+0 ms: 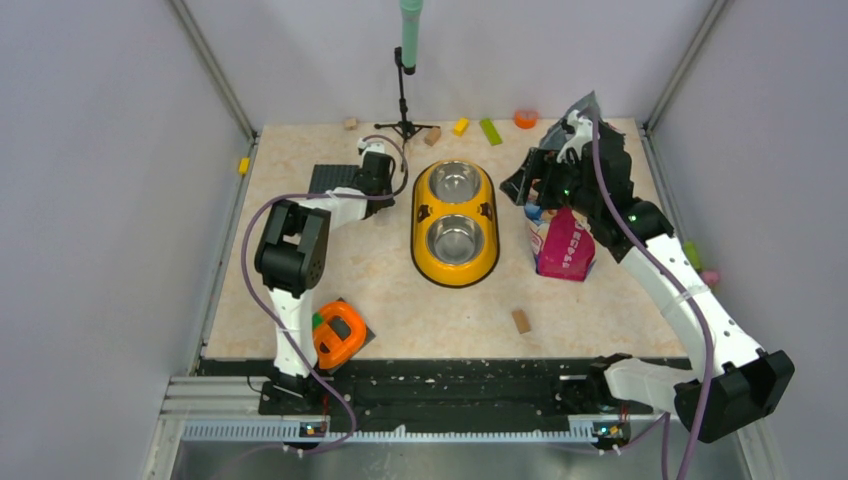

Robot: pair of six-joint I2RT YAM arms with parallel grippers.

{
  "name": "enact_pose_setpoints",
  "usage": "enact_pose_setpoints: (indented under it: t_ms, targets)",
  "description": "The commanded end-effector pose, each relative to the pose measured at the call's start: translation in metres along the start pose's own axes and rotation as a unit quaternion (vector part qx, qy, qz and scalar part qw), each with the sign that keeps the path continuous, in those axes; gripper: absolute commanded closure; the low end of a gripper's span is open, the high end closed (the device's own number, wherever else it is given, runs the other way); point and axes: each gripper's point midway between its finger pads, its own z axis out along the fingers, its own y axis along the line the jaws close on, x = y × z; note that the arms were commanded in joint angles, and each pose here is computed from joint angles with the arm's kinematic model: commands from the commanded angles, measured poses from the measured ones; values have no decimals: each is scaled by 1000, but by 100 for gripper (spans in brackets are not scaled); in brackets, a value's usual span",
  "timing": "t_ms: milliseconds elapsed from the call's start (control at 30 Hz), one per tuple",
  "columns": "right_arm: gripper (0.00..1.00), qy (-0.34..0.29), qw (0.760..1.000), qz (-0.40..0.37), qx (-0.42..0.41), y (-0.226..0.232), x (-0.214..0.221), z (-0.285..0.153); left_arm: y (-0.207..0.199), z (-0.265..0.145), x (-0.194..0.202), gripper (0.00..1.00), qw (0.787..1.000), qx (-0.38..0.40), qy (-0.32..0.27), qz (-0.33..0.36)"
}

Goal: Serve the pet food

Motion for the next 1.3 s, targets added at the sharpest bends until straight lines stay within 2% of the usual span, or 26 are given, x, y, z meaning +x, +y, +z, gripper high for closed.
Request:
enact_pose_setpoints:
  t_ms: [0, 67, 100, 233, 400, 733, 867, 1033, 1167, 1267]
  targets:
    - [21, -39, 999, -2, -16, 10, -25, -3, 2, 4, 25, 73, 999, 1, 43, 0]
    - [21, -39, 999, 0, -16, 10, -26, -2, 2, 1, 23, 98, 999, 2, 41, -1]
    - [21, -39, 999, 0, -15, 11, -27, -3, 3, -1, 22, 100, 999, 1, 39, 1]
    - [21, -40, 999, -1, -10, 14, -36, -6, 9, -24, 2, 100, 1000, 1, 10, 16]
    - [21, -39, 999, 0, -2, 15, -46, -8, 15, -70, -22, 100, 999, 9, 4, 48]
    - [21, -44, 999, 8, -2, 20, -58, -7, -2, -141, 3, 100, 990, 124, 46, 51]
    - [21, -50, 999, 0, 7, 17, -60, -10, -18, -178, 6, 100, 974, 208, 50, 81]
    - [21, -41, 999, -11, -26, 27, -56, -4, -37, -211, 9, 100, 945, 296, 65, 121]
    - [21, -8, 997, 7, -80, 47, -42, 15, -55, -241, 5, 100, 921, 363, 67, 124]
    - [21, 14, 996, 4, -93, 60, -34, 27, -58, -251, 2, 100, 916, 380, 54, 122]
